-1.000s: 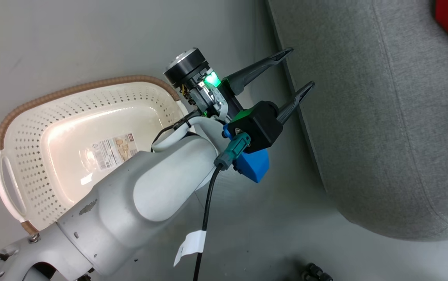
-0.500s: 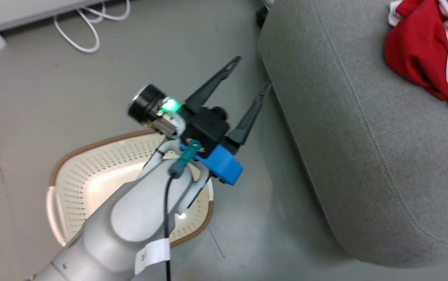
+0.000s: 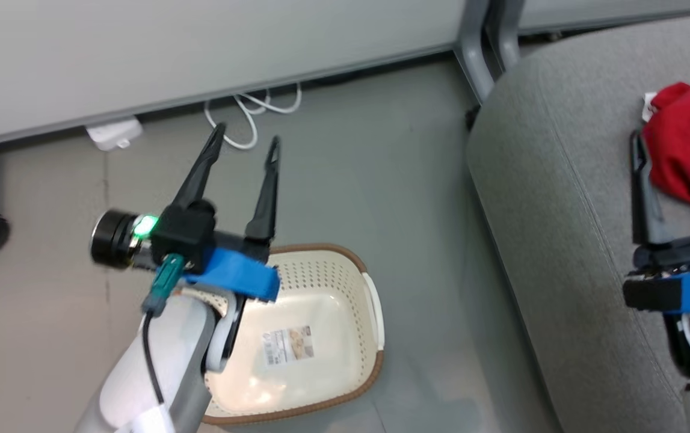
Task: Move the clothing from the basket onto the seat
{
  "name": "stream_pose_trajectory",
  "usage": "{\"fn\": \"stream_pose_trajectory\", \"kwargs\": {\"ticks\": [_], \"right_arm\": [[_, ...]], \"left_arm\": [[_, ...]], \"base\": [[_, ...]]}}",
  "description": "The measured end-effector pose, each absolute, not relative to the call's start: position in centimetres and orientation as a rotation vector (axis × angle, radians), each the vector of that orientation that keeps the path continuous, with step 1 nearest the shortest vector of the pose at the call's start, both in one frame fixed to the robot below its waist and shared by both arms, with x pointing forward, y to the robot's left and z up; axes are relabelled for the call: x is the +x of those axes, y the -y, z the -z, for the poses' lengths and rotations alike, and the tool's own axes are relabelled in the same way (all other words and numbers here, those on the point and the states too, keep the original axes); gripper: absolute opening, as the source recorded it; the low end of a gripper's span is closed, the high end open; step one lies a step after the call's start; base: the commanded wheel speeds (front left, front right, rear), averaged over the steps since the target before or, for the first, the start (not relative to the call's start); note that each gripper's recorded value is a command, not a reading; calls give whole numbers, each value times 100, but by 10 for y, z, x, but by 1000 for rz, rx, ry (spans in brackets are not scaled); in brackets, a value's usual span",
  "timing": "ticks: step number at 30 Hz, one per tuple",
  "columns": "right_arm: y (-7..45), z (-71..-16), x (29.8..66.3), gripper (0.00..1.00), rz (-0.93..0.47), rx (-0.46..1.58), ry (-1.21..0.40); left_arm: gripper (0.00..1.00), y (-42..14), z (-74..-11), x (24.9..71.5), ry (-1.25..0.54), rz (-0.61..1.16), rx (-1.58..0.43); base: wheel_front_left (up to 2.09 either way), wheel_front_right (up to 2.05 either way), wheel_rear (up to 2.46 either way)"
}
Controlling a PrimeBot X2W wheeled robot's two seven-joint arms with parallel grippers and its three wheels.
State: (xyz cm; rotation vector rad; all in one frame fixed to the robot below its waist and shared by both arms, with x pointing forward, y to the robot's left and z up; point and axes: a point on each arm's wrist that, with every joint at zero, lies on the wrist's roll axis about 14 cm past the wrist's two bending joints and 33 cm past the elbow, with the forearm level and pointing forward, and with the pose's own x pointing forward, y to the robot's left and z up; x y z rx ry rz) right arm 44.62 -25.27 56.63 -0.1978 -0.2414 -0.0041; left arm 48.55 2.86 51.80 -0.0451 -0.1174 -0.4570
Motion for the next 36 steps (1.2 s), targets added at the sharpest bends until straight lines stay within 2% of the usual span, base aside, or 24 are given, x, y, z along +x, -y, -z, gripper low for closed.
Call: {"fn": "stream_pose_trajectory", "kwargs": {"ticks": [15, 23, 36], "right_arm": [[183, -550, 413, 100, -148, -66, 205], [177, -535, 392, 100, -132, 6, 162], [163, -521, 380, 100, -144, 55, 121]], "left_arm": [[100, -131, -531, 416, 138, 169, -45], [100, -156, -524, 381, 126, 86, -65], [100, -186, -517, 356, 114, 1, -91]], "base": [[0, 0, 0], [0, 0, 0], [0, 0, 0]]}}
